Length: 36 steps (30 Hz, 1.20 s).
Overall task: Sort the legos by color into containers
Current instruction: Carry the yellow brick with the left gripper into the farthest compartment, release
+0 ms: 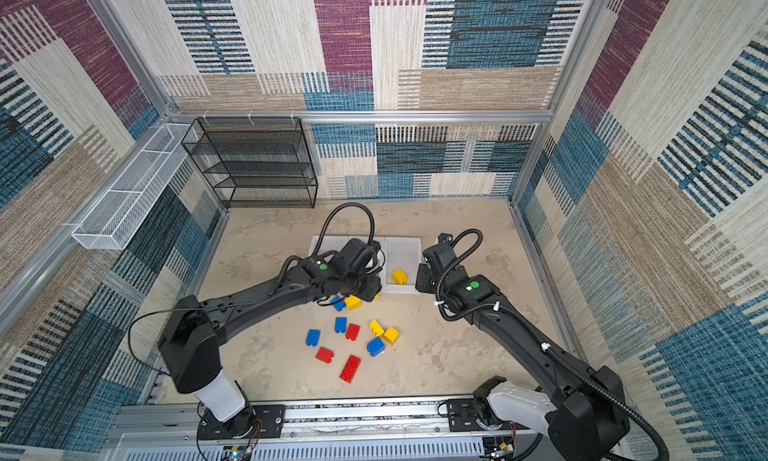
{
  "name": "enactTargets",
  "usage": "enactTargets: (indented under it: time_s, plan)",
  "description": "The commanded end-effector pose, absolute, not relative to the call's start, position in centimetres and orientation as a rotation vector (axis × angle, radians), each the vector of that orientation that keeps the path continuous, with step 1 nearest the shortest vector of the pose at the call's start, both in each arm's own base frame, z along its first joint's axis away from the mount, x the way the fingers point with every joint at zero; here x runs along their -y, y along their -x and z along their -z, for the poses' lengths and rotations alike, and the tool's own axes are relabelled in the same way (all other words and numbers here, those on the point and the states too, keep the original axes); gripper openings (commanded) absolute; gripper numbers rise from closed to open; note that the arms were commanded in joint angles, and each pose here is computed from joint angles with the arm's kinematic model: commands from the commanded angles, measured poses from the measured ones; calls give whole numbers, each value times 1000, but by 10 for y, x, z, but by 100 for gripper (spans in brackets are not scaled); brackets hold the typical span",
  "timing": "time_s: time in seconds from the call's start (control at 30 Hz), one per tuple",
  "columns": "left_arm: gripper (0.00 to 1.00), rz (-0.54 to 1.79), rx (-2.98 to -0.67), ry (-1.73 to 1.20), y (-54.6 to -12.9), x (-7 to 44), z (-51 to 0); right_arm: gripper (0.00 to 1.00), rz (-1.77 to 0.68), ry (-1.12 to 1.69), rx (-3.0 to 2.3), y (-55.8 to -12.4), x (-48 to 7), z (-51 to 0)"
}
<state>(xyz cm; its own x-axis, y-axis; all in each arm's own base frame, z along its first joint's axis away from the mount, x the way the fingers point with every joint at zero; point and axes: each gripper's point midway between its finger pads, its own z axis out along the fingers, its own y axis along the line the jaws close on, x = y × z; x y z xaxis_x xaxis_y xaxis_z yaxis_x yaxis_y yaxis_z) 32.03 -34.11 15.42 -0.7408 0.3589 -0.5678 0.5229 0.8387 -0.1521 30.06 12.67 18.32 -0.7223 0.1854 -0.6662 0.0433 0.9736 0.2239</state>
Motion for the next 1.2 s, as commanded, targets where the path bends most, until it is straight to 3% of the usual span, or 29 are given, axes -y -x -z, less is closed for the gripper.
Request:
enactTargets:
  time_s: [0.0,0.37,0.57,0.67,0.93,1.17]
  plan:
    - [39,414,-2432,-744,-349,364,-163,60,-230,-191,-2357,-294,-117,-186]
    - [41,410,-2489,-695,-421,417,-123,60,-220,-189,-2359,-276,-106,-190]
    - [62,410,-2501,-661,-428,421,-114,63,-223,-178,-2357,-274,-105,-191]
    - [67,416,-2488,-653,-428,421,-121,63,-233,-178,-2356,-273,-106,-191]
    - [68,453,-2451,-627,-410,404,-155,63,-261,-174,-2361,-268,-107,-187]
    - [69,471,-2395,-536,-373,346,-183,63,-267,-157,-2415,-261,-109,-166]
